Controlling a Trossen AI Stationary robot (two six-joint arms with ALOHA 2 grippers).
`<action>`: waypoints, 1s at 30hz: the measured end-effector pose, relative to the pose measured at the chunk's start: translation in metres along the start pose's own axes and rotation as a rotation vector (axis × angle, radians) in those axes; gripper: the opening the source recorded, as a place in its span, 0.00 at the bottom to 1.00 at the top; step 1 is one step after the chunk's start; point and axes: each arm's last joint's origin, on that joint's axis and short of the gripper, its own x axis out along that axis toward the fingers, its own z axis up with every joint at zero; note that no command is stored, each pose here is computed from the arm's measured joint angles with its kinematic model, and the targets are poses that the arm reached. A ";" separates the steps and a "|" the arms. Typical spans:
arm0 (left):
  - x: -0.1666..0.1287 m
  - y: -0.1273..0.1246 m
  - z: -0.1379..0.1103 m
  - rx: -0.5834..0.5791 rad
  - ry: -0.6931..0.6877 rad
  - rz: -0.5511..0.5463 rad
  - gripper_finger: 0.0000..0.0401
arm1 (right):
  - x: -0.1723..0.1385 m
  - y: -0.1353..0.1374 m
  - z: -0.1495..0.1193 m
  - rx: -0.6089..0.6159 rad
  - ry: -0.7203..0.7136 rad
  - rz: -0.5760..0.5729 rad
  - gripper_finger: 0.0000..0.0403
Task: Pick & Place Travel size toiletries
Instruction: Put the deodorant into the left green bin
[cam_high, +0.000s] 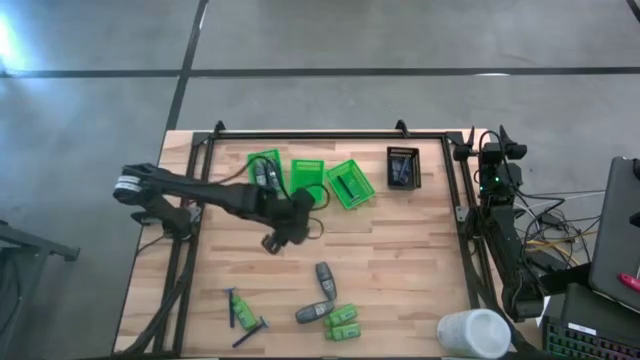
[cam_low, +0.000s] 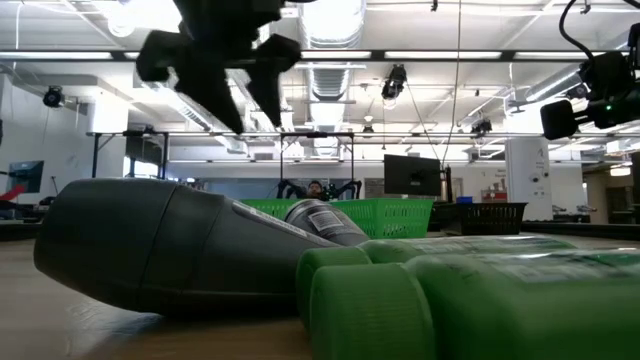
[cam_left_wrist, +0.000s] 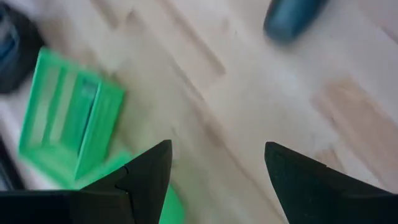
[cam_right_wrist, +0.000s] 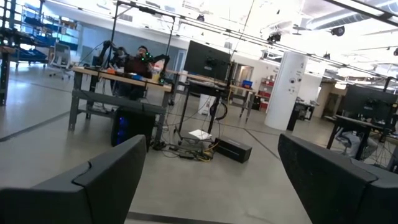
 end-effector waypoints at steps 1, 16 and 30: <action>0.005 0.000 0.004 0.003 -0.029 -0.005 0.65 | 0.000 0.000 0.000 0.000 0.000 0.000 0.90; 0.049 -0.014 0.048 0.108 -0.273 -0.206 0.65 | 0.000 0.000 0.000 0.000 0.000 0.000 0.90; 0.085 -0.035 0.056 0.228 -0.254 -0.251 0.65 | 0.000 0.000 0.000 0.000 0.000 0.000 0.90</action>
